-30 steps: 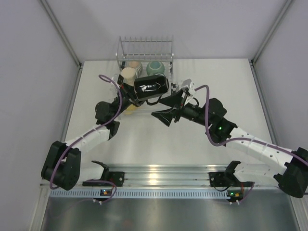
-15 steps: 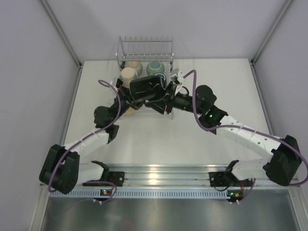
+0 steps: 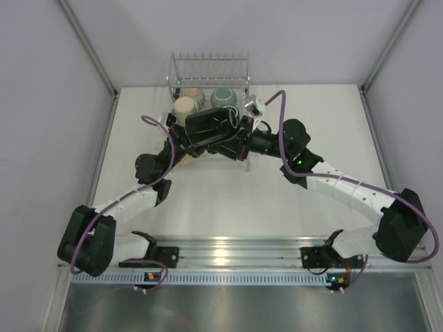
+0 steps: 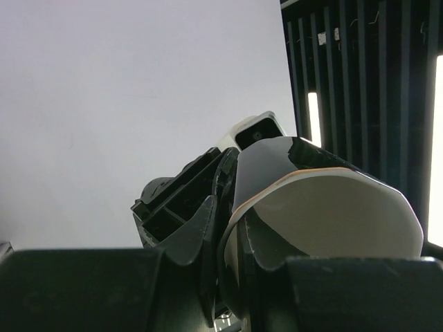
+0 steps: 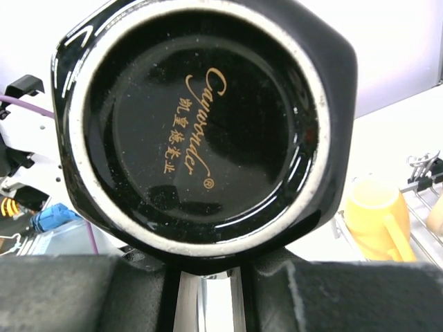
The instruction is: Load the cups into the dish rack
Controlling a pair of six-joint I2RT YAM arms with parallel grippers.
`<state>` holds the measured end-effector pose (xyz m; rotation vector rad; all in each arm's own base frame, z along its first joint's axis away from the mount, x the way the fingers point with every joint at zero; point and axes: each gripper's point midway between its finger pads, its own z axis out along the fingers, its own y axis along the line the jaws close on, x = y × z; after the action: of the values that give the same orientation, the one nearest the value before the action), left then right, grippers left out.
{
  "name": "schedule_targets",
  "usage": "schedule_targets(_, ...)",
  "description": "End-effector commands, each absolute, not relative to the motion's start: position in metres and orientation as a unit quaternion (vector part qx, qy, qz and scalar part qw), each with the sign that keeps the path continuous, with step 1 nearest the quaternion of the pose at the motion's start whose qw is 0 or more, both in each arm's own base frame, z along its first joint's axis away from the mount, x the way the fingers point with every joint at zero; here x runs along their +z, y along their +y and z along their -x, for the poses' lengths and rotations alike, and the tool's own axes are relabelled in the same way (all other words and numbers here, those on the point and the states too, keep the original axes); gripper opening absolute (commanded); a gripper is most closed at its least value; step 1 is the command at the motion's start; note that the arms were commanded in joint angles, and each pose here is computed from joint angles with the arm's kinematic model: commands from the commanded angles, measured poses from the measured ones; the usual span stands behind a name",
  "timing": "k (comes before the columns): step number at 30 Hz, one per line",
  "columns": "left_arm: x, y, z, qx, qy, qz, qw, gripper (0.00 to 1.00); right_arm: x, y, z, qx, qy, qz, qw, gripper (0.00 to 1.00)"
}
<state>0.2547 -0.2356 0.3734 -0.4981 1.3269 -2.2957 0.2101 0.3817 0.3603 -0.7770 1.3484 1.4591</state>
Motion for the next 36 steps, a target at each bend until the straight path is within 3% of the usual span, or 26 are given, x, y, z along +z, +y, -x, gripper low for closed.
schedule_targets(1,0.384,-0.238,-0.246,-0.837,0.462,0.127,0.264,0.00,0.407,0.380,-0.169,0.661,0.460,0.351,0.477,0.00)
schedule_targets(8,0.377,-0.243,-0.258,-0.825,0.470,0.121,0.290,0.00,0.413,0.357,-0.186,0.645,0.467,0.311,0.518,0.00)
schedule_targets(12,0.378,-0.244,-0.263,-0.818,0.470,0.112,0.311,0.00,0.407,0.351,-0.190,0.660,0.478,0.297,0.499,0.00)
schedule_targets(13,0.377,-0.244,-0.264,-0.815,0.470,0.110,0.321,0.00,0.404,0.352,-0.191,0.663,0.485,0.291,0.490,0.02)
schedule_targets(14,0.382,-0.240,-0.264,-0.815,0.461,0.114,0.333,0.00,0.402,0.352,-0.193,0.667,0.493,0.282,0.482,0.14)
schedule_targets(17,0.387,-0.234,-0.266,-0.810,0.448,0.122,0.358,0.00,0.400,0.351,-0.187,0.681,0.480,0.286,0.474,0.36)
schedule_targets(24,0.389,-0.236,-0.268,-0.810,0.439,0.136,0.364,0.00,0.400,0.356,-0.190,0.700,0.471,0.275,0.461,0.45)
schedule_targets(28,0.381,-0.243,-0.270,-0.810,0.444,0.148,0.354,0.00,0.395,0.361,-0.191,0.718,0.467,0.265,0.442,0.41)
schedule_targets(29,0.381,-0.245,-0.268,-0.812,0.444,0.148,0.349,0.00,0.393,0.361,-0.193,0.721,0.469,0.262,0.439,0.32)
schedule_targets(31,0.382,-0.247,-0.267,-0.814,0.443,0.148,0.346,0.00,0.390,0.363,-0.194,0.720,0.473,0.259,0.437,0.24)
schedule_targets(34,0.382,-0.246,-0.266,-0.815,0.441,0.152,0.343,0.00,0.382,0.363,-0.196,0.708,0.485,0.263,0.442,0.00)
schedule_targets(36,0.383,-0.247,-0.266,-0.814,0.442,0.146,0.347,0.00,0.376,0.361,-0.199,0.687,0.496,0.269,0.458,0.00)
